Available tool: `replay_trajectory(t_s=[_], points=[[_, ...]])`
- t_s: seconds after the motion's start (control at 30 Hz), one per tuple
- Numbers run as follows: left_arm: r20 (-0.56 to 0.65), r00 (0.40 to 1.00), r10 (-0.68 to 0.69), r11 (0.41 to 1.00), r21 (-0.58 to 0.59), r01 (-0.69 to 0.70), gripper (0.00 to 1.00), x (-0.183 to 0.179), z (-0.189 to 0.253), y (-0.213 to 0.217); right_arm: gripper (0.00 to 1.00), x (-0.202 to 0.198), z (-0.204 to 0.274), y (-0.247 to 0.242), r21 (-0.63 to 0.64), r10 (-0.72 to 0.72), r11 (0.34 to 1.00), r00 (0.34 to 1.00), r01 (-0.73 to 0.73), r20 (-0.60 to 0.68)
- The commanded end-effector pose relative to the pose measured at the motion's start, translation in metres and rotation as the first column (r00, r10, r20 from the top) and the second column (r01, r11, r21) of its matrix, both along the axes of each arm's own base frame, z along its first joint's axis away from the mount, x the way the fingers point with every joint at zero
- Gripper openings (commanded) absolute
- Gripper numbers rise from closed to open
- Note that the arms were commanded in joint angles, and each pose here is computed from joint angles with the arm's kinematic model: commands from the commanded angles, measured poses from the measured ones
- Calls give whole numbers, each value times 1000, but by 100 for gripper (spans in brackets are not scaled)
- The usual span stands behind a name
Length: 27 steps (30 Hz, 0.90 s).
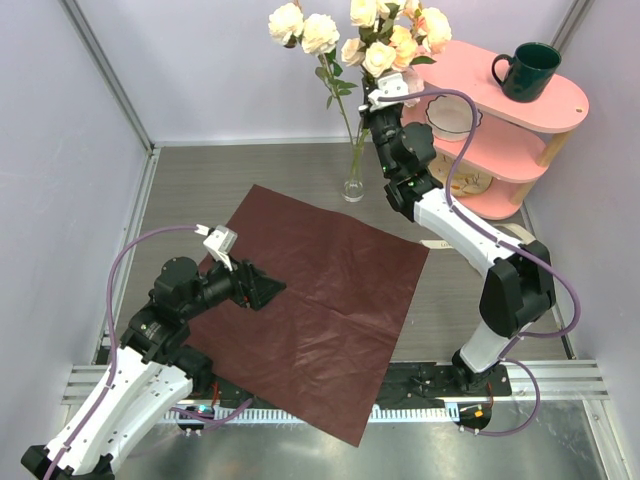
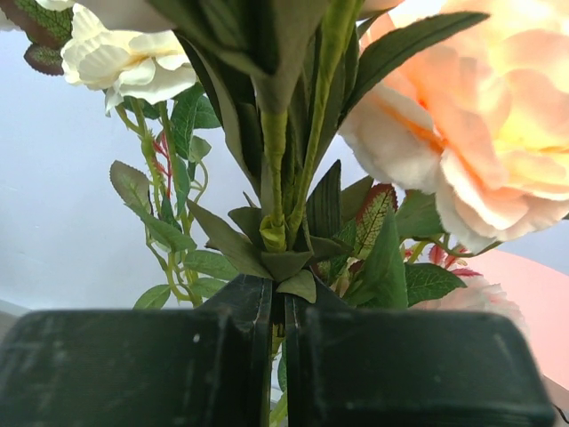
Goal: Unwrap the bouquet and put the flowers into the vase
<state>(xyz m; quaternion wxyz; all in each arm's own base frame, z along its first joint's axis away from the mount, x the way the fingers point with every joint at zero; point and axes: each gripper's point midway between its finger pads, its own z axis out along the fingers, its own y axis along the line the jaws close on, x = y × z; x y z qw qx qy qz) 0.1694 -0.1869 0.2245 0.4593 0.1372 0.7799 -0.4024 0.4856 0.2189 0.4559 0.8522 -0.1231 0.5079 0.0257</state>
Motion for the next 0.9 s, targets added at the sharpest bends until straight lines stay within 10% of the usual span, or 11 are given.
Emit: replay_trajectory(t_s=[0.0, 0.87], points=[[59, 998, -24, 999, -29, 25, 77, 0, 16, -4, 1, -10, 23, -10, 31, -19, 999, 998, 17, 67], [56, 998, -27, 999, -28, 28, 78, 0, 16, -5, 1, 24, -65, 1, 16, -47, 999, 998, 48, -52]])
